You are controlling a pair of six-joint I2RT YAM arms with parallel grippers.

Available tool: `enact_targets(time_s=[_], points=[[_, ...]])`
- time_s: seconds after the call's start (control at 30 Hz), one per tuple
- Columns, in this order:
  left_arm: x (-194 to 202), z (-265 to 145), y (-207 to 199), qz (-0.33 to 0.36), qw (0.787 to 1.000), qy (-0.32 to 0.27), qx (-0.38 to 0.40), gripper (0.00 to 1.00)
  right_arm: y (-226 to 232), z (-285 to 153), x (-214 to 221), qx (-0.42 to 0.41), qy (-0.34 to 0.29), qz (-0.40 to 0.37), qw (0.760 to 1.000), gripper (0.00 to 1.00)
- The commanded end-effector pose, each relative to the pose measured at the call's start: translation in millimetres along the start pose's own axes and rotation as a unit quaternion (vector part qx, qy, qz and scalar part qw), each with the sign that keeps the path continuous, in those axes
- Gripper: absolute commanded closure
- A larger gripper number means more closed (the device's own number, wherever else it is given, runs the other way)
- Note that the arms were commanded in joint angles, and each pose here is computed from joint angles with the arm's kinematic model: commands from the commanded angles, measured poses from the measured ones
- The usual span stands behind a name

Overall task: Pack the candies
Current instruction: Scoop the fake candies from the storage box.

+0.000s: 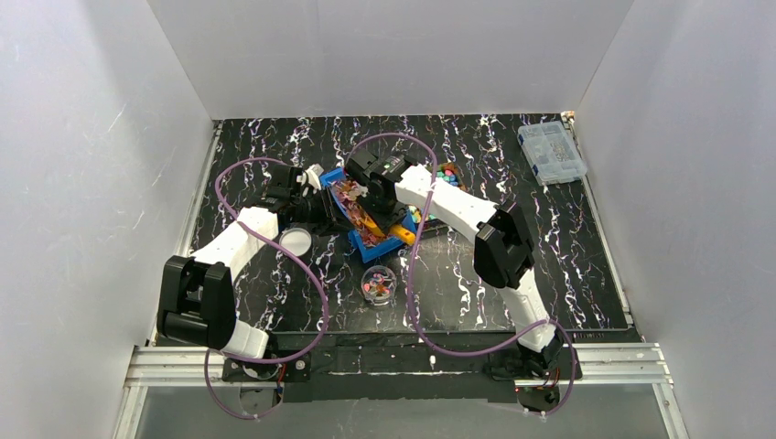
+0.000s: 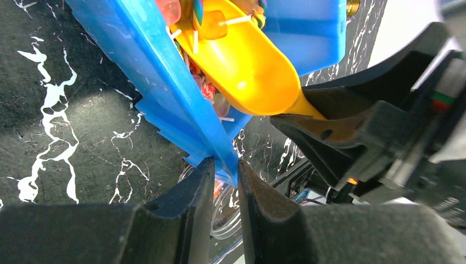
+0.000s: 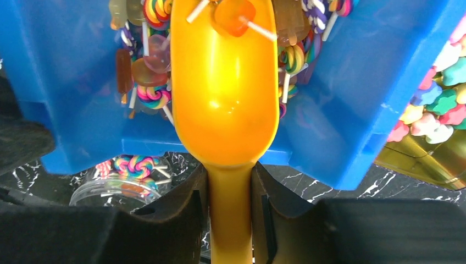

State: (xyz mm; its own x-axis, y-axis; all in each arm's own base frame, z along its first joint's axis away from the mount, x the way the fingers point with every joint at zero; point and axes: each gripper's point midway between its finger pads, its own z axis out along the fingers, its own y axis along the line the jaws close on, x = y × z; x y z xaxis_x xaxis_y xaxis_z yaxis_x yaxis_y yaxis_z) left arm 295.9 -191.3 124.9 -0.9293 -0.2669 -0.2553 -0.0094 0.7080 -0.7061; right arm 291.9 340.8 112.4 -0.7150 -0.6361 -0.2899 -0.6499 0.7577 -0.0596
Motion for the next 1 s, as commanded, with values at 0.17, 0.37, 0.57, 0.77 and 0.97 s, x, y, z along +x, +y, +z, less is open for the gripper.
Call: enact_targets(time_s=[0.17, 0.37, 0.57, 0.77, 0.97], points=[[1.9, -2.3, -8.5, 0.014, 1.000, 0.004, 0.024, 0.80, -15.7, 24.0, -34.9, 0.033, -0.143, 0.033, 0.989, 0.99], [3.1, -3.8, -9.0, 0.020, 0.999, 0.003, 0.025, 0.80, -21.1, 15.8, -36.0, 0.034, -0.217, 0.045, 0.975, 0.99], [4.7, -2.9, -8.2, 0.020, 0.999, 0.007, 0.027, 0.80, -21.3, 7.0, -37.8, 0.023, -0.283, 0.055, 0.957, 0.99], [6.1, -3.4, -6.3, 0.020, 0.999, 0.008, 0.024, 0.81, -24.0, 1.8, -27.6, 0.020, -0.308, 0.060, 0.949, 0.99], [6.0, -2.4, -5.5, 0.020, 1.000, 0.009, 0.022, 0.81, -23.4, 6.4, -25.5, 0.020, -0.327, 0.066, 0.942, 0.99]])
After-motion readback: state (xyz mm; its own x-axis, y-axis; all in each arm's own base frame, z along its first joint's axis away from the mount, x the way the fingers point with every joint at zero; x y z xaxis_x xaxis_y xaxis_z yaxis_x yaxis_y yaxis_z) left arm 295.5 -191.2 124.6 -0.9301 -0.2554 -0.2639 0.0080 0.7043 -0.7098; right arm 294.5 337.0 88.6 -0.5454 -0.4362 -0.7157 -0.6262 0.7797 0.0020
